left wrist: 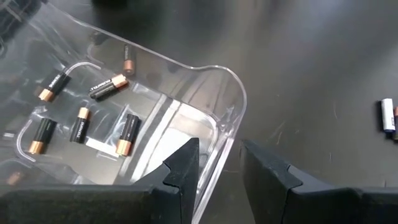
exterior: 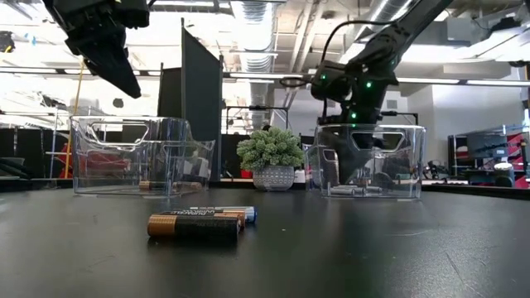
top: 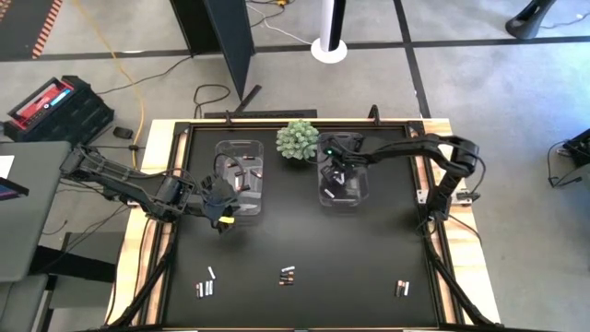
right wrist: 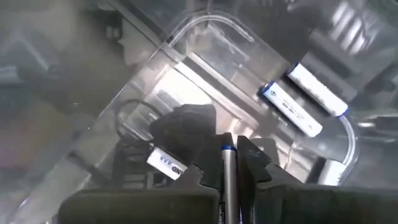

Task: Sort batteries
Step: Put the white-blue battery into the right transparent bin, then put the black-brown battery into the left transparent bin

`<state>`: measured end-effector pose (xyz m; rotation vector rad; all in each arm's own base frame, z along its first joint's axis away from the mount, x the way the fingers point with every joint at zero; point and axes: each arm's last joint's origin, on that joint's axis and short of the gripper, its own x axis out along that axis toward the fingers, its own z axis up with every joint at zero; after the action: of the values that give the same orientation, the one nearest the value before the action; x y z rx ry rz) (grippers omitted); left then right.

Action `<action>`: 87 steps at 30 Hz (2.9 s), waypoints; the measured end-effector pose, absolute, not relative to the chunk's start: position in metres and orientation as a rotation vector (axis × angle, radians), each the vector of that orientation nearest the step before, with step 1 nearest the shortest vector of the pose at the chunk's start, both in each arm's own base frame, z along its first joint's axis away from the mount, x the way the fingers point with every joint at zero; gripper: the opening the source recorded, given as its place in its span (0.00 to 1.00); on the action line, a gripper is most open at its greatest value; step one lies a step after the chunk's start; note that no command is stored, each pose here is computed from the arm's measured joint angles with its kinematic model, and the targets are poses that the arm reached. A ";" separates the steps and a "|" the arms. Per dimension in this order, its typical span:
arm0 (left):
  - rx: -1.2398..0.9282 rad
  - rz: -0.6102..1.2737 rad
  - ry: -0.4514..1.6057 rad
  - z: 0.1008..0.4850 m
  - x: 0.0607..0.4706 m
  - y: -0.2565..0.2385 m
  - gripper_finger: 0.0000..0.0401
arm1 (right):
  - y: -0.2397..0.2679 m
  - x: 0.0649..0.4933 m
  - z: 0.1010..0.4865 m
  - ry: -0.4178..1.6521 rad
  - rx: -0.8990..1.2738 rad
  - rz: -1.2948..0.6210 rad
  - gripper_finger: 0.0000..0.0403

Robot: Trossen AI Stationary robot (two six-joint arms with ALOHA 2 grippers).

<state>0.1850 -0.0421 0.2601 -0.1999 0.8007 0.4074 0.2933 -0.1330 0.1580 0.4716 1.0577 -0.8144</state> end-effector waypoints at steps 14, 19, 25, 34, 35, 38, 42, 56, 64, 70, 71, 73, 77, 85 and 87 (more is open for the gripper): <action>-0.189 0.416 0.796 0.260 0.185 -0.042 0.28 | -0.139 0.292 0.156 1.050 0.490 -0.836 0.25; -0.189 0.416 0.796 0.260 0.185 -0.042 0.28 | -0.139 0.292 0.156 1.050 0.490 -0.835 0.29; -0.189 0.417 0.796 0.260 0.185 -0.042 0.28 | -0.138 0.292 0.156 1.064 0.475 -0.819 0.31; -0.190 0.417 0.795 0.260 0.185 -0.042 0.28 | -0.130 0.268 0.220 0.893 0.476 -0.805 0.28; -0.190 0.417 0.795 0.260 0.185 -0.042 0.28 | -0.126 0.262 0.232 0.864 0.479 -0.803 0.28; -0.190 0.417 0.795 0.260 0.185 -0.042 0.28 | -0.107 0.242 0.265 0.770 0.518 -0.792 0.28; -0.190 0.417 0.795 0.260 0.185 -0.042 0.28 | -0.074 0.215 0.296 0.682 0.610 -0.754 0.28; -0.288 0.459 0.774 0.260 0.185 -0.042 0.28 | 0.070 0.167 0.290 0.940 1.054 -0.725 0.28; -0.363 0.491 0.757 0.260 0.185 -0.042 0.28 | 0.154 0.158 0.252 1.044 1.255 -0.924 0.28; -0.363 0.490 0.757 0.260 0.185 -0.042 0.28 | 0.181 0.182 0.215 1.096 1.219 -0.949 0.28; -0.363 0.490 0.757 0.260 0.185 -0.042 0.28 | 0.185 0.184 0.209 1.136 1.212 -0.964 0.28; -0.368 0.481 0.763 0.260 0.185 -0.042 0.28 | 0.192 0.183 0.198 1.251 1.194 -0.998 0.28; -0.384 0.448 0.790 0.259 0.185 -0.043 0.28 | 0.207 0.174 0.186 1.377 1.173 -1.042 0.28; -0.374 0.444 0.794 0.259 0.184 -0.043 0.28 | 0.223 0.172 0.178 1.409 1.182 -0.974 0.28; -0.376 0.445 0.794 0.259 0.184 -0.043 0.28 | 0.223 0.171 0.179 1.409 1.186 -0.971 0.28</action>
<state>0.1845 -0.0431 0.2594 -0.3756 0.7935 0.4450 0.1713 0.2228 0.1788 1.1856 1.4093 -0.9709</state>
